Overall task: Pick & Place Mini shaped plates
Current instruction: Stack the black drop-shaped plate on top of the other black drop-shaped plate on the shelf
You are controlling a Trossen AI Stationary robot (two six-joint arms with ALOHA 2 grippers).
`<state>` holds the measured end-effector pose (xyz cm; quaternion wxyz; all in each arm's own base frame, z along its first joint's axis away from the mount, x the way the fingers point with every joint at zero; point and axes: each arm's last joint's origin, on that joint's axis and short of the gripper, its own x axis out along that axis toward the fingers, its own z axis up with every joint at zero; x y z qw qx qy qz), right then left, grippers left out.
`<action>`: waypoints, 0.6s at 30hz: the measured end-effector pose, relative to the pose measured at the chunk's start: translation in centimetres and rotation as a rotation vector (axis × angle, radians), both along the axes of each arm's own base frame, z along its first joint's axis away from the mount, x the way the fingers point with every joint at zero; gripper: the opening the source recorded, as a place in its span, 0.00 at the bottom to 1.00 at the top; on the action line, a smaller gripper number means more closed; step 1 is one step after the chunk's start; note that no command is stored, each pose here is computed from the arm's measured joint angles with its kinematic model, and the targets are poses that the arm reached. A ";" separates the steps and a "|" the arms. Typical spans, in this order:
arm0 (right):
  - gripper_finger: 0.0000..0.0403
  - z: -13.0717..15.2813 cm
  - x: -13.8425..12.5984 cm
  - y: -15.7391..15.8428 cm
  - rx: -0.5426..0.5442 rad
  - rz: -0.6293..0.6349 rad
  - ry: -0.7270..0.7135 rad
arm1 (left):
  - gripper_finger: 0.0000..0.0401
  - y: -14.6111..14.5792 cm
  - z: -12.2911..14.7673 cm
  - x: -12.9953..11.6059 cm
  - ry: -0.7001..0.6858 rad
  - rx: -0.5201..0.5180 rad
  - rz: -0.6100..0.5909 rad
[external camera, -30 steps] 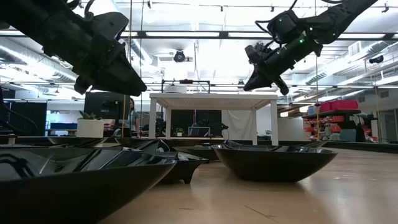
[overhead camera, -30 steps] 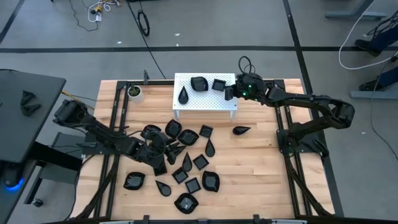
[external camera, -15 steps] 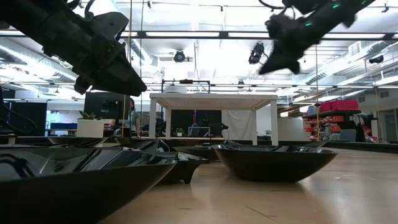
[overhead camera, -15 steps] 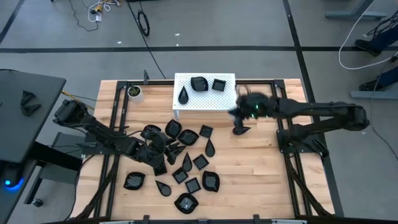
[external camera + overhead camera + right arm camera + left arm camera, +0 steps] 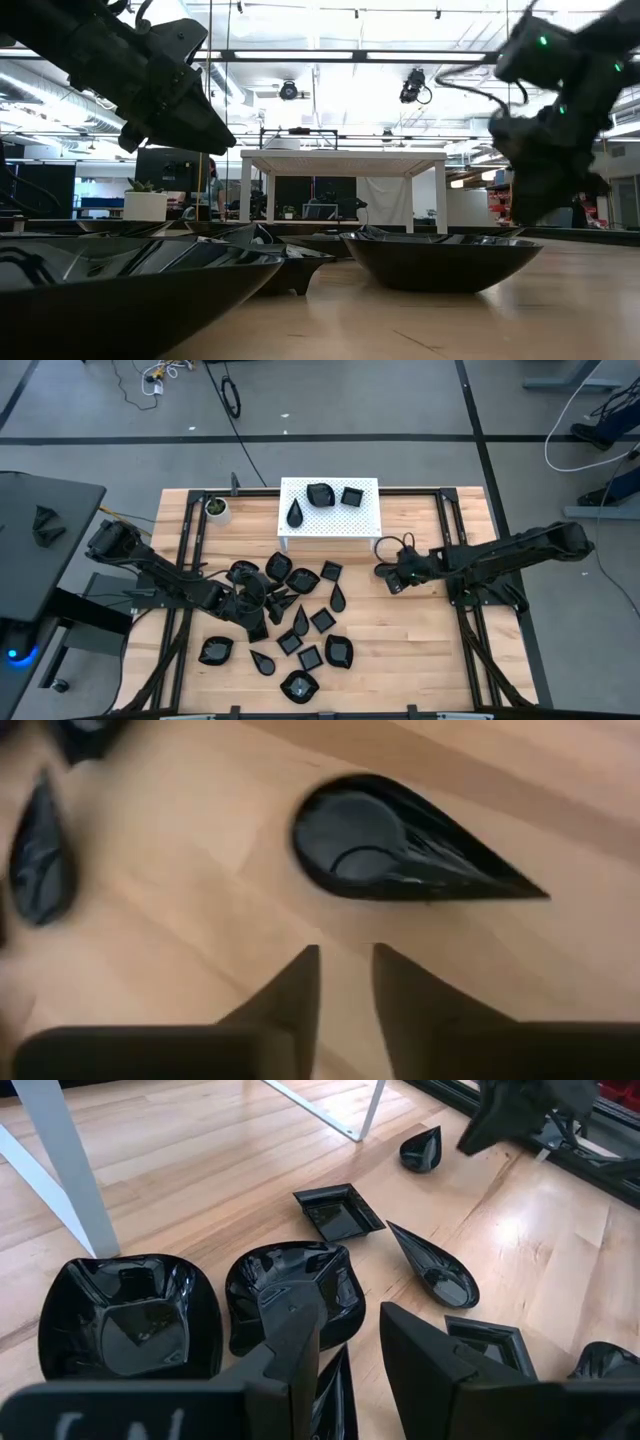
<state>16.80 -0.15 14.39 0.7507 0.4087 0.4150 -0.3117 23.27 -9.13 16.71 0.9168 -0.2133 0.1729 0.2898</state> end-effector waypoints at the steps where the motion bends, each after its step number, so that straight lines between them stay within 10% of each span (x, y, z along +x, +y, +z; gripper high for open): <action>1: 0.33 -0.6 -0.2 0.0 0.010 -0.031 -0.011 | 0.29 0.0 0.0 0.0 0.000 0.000 0.000; 8: 0.45 -2.8 -1.5 -0.3 -0.013 -0.209 -0.070 | 0.29 0.0 0.0 0.0 -0.001 0.004 0.004; 18: 0.34 -2.8 -1.4 -1.4 -0.145 -0.293 -0.109 | 0.29 0.0 0.0 0.0 0.001 0.010 0.003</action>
